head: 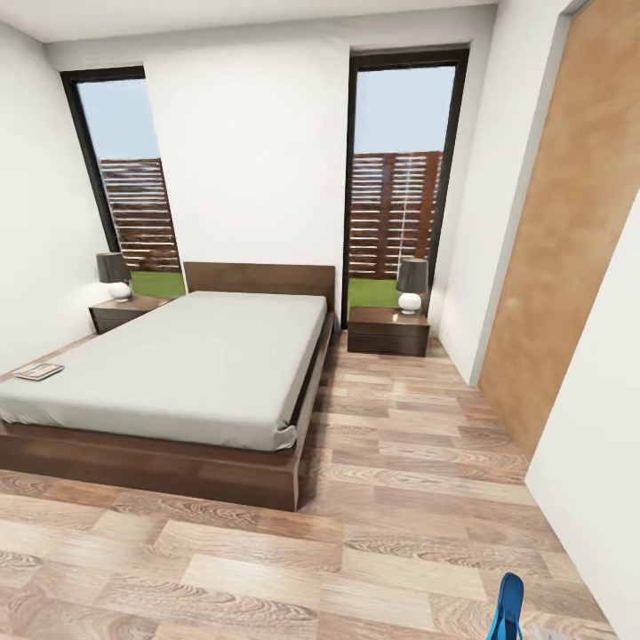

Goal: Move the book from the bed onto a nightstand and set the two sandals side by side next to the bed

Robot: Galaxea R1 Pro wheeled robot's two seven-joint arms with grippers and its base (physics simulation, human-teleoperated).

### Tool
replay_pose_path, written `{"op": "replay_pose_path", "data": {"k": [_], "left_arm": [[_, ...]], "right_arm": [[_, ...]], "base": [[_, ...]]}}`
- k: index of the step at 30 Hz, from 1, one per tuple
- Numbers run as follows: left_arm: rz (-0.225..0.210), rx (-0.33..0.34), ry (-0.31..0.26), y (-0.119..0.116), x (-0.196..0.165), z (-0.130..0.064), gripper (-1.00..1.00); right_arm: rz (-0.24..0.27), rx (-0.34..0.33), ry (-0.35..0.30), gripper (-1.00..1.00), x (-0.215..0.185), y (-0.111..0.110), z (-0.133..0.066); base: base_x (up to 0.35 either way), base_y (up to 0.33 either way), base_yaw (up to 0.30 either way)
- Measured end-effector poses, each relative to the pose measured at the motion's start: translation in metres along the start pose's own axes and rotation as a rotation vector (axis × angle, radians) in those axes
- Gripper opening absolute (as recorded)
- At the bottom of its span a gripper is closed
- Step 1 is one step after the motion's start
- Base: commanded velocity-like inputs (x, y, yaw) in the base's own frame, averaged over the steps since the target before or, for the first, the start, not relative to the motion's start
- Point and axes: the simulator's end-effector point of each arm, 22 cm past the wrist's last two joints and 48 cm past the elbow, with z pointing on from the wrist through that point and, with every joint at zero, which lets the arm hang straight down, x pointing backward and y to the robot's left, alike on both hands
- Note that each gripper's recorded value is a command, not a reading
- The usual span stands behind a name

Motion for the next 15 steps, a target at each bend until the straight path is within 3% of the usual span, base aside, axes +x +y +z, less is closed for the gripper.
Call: {"op": "replay_pose_path", "data": {"k": [15], "left_arm": [[0.0, 0.0, 0.0, 0.0, 0.0, 0.0, 1.0]], "right_arm": [[0.0, 0.0, 0.0, -1.0, -0.0001, 0.0, 0.0]], "base": [[0.0, -0.001, 0.0]]}}
